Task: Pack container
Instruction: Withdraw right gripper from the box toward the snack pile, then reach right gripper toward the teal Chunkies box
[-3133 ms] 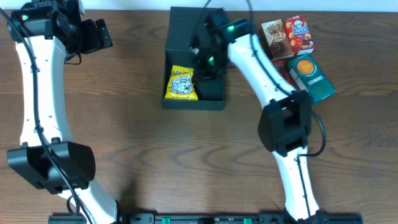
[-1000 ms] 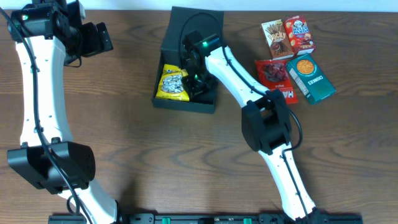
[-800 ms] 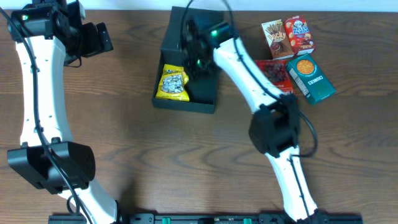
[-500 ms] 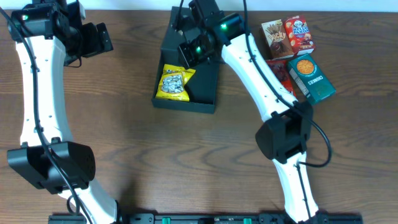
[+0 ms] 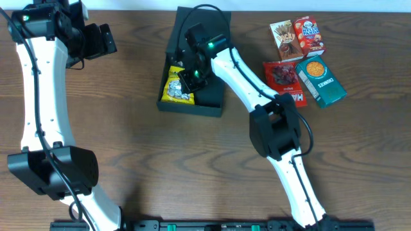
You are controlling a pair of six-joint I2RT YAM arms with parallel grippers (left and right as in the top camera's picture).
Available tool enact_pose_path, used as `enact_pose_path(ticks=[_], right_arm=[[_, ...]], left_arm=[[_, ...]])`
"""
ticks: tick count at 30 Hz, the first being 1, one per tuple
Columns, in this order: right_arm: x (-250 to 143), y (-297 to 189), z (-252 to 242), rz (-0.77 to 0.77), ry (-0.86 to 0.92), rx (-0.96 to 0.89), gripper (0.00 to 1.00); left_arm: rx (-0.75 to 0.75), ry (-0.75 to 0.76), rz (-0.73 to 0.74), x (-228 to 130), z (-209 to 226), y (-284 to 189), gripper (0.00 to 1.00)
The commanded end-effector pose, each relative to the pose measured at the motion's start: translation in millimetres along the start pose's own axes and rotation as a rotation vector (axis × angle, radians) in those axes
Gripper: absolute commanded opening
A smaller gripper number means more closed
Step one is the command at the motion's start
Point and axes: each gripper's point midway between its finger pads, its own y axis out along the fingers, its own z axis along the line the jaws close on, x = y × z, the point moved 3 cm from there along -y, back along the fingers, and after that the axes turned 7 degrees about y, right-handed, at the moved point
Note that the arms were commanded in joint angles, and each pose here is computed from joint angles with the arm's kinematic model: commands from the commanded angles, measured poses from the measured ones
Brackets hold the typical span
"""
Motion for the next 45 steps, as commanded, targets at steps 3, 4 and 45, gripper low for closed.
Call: enact_pose_path(ticks=[3,4,45], right_arm=[[-3,10,-5,0.02,-0.001,0.002,0.01],[-2,8,-5,0.016,-0.002,0.002,0.01],[-90,-308,-304,-0.129,0.223,-0.822,0.99]], left_arm=[[0.006,0.008,0.013,-1,3,3,0.95],[0.006,0.008,0.012,-1,3,3,0.95],[-0.133,0.063,0.275,-43,-62,136,0.95]])
